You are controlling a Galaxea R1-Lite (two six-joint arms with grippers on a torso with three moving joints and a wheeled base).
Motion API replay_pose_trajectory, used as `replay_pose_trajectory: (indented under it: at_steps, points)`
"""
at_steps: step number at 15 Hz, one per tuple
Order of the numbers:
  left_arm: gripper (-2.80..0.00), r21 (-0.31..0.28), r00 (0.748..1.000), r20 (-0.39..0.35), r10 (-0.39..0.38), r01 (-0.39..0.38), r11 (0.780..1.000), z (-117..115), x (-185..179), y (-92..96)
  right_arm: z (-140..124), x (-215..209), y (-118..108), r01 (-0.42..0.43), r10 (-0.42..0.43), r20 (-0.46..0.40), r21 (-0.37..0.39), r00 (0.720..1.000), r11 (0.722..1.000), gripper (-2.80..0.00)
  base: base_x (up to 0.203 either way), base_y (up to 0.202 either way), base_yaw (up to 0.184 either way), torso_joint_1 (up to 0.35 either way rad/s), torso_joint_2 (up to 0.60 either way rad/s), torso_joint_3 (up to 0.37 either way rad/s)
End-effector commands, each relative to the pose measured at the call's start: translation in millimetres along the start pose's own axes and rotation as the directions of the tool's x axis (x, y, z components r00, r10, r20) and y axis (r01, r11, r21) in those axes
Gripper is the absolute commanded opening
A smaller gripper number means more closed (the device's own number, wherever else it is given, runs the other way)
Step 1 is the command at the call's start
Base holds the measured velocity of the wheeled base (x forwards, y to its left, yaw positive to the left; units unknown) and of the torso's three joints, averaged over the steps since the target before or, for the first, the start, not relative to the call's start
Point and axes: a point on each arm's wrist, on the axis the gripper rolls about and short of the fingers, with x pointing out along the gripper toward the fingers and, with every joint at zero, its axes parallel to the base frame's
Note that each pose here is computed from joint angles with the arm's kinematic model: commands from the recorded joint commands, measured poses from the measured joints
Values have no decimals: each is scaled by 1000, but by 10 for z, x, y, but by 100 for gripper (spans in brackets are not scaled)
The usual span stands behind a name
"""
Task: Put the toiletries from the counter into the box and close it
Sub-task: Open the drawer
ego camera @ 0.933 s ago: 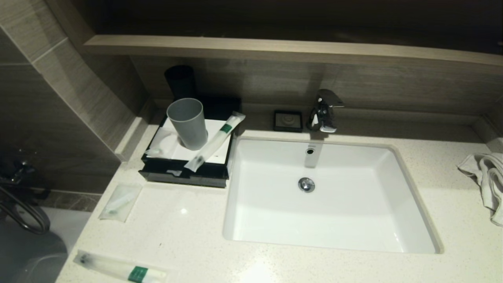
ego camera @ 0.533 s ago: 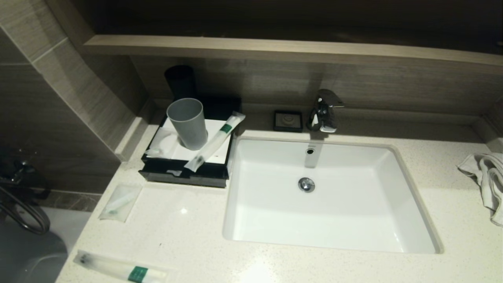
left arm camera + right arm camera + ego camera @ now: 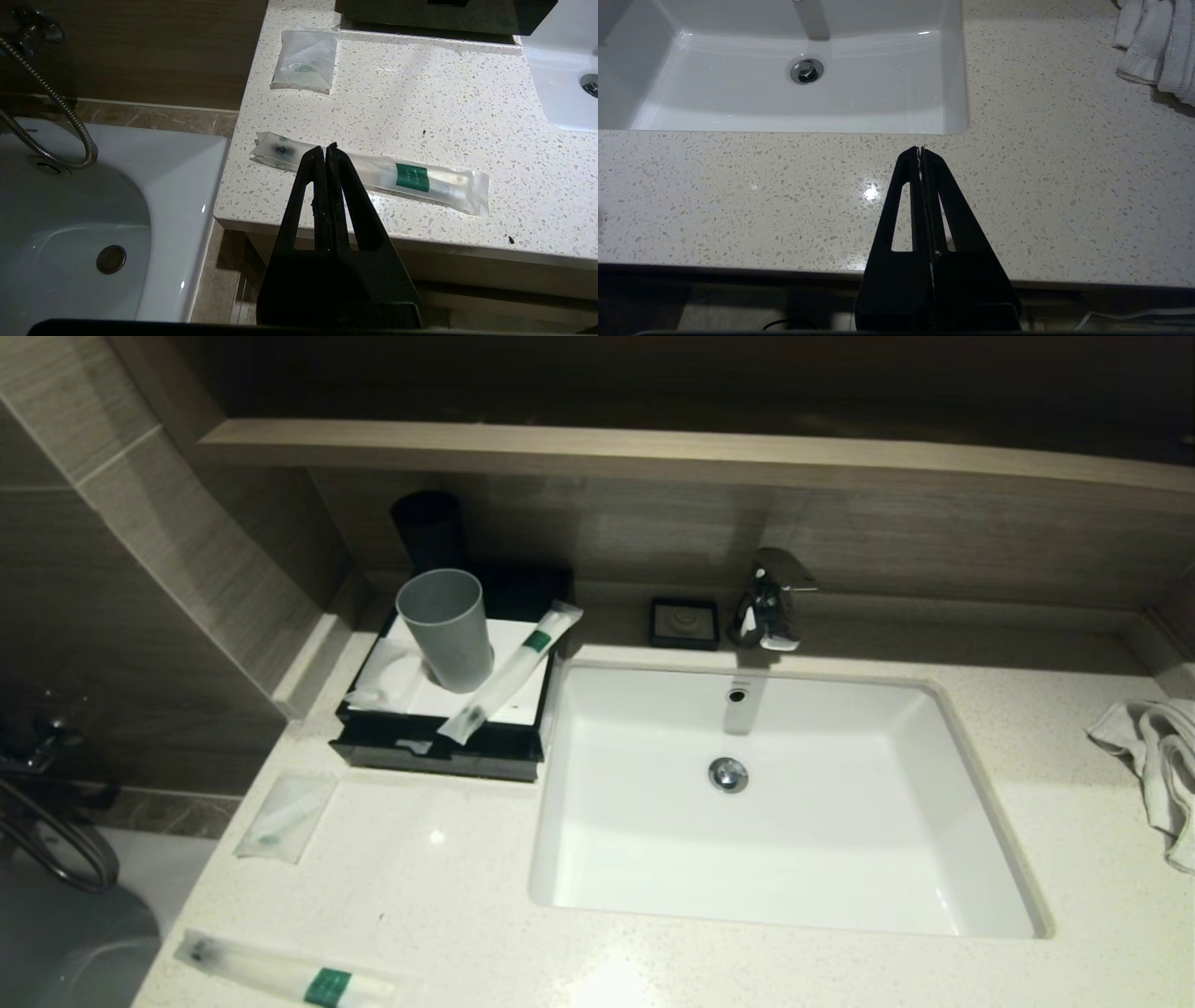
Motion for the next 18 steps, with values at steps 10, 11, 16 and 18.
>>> replay_pose_trajectory:
  at_steps: [10, 11, 16, 18]
  points:
    - [-280, 17, 997, 72, -5, 4, 1000, 203, -64, 0, 0, 0, 0, 0, 0, 0, 1, 1000, 1000, -280, 0, 0, 0, 0, 0, 0]
    - [-280, 18, 995, 96, -8, 6, 1000, 272, -90, 0, 0, 0, 0, 0, 0, 0, 1, 1000, 1000, -280, 0, 0, 0, 0, 0, 0]
    - [-280, 28, 988, 133, -84, 81, 996, 626, -313, -16, 0, 0, 0, 0, 0, 0, 1, 1000, 1000, -280, 0, 0, 0, 0, 0, 0]
    - [-280, 35, 981, 136, -137, 133, 990, 741, -420, -27, 0, 0, 0, 0, 0, 0, 1, 1000, 1000, -280, 0, 0, 0, 0, 0, 0]
